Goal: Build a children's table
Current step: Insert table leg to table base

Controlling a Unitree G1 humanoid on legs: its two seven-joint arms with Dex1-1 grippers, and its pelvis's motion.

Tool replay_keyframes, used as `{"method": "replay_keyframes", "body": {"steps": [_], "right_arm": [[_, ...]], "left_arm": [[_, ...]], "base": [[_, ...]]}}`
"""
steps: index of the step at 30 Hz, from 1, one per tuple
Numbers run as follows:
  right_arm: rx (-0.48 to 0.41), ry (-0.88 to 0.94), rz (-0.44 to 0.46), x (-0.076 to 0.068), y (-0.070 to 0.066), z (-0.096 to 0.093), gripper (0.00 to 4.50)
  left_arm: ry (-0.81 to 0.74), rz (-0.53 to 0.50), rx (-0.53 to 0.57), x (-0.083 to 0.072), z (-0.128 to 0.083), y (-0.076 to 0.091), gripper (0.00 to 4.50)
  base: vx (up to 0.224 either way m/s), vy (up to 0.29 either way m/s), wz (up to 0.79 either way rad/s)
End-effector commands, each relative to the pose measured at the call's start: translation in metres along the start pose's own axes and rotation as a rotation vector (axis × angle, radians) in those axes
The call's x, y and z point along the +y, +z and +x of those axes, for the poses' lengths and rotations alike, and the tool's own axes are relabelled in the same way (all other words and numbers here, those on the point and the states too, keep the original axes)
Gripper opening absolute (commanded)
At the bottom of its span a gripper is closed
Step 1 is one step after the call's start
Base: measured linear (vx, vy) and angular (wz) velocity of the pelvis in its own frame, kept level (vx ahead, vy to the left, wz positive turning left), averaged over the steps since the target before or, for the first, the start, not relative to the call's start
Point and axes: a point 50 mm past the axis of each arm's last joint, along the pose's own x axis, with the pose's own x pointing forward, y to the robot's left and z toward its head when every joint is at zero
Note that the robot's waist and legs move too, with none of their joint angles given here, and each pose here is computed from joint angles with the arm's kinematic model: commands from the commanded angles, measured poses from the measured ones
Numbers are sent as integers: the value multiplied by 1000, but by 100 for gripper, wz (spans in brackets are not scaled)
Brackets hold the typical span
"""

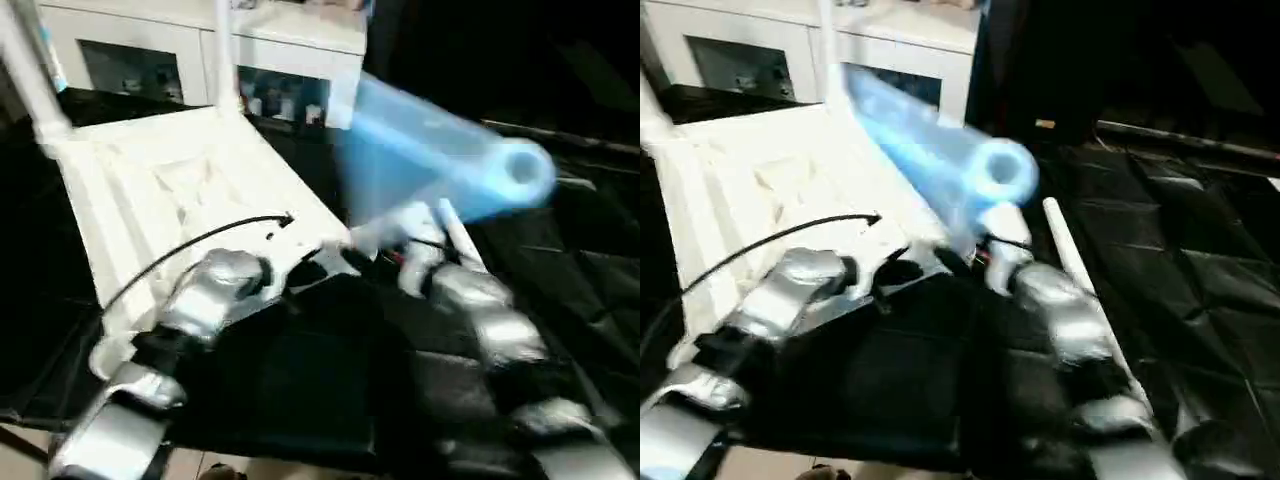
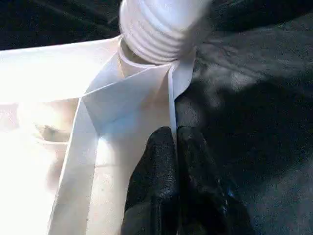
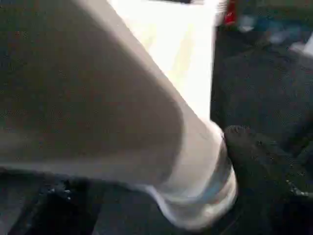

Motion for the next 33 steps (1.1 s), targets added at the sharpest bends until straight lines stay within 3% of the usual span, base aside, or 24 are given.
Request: {"method": "replay_keyframes", "body": {"steps": [1, 5, 6, 15, 19, 25, 28, 33], "right_arm": [[35, 68, 29, 7, -9, -1, 374], [26, 62, 25, 6, -11, -3, 374], [18, 63, 27, 7, -10, -2, 348], [-26, 29, 50, 9, -5, 5, 288], [60, -153, 78, -6, -18, 4, 249], [82, -314, 121, -19, -22, 0, 203], [64, -346, 142, -22, -20, -1, 178], [-11, -301, 133, -25, 3, -5, 129]], "left_arm": [[-24, 25, 4, -1, -1, 1, 0], [-42, 30, 15, -1, -7, -2, 0], [-46, 32, 13, -1, -7, -2, 0], [-77, 34, 18, -9, -5, -2, 0], [-58, 5, 47, -11, -6, -6, 0], [-36, 1, 69, -10, -7, -11, 0], [-36, -1, 71, -10, -8, -12, 0], [-39, -7, 89, -12, -8, -15, 0]], "base": [[0, 0, 0], [0, 0, 0], [0, 0, 0], [0, 0, 0], [0, 0, 0], [0, 0, 0], [0, 0, 0], [0, 0, 0]]}}
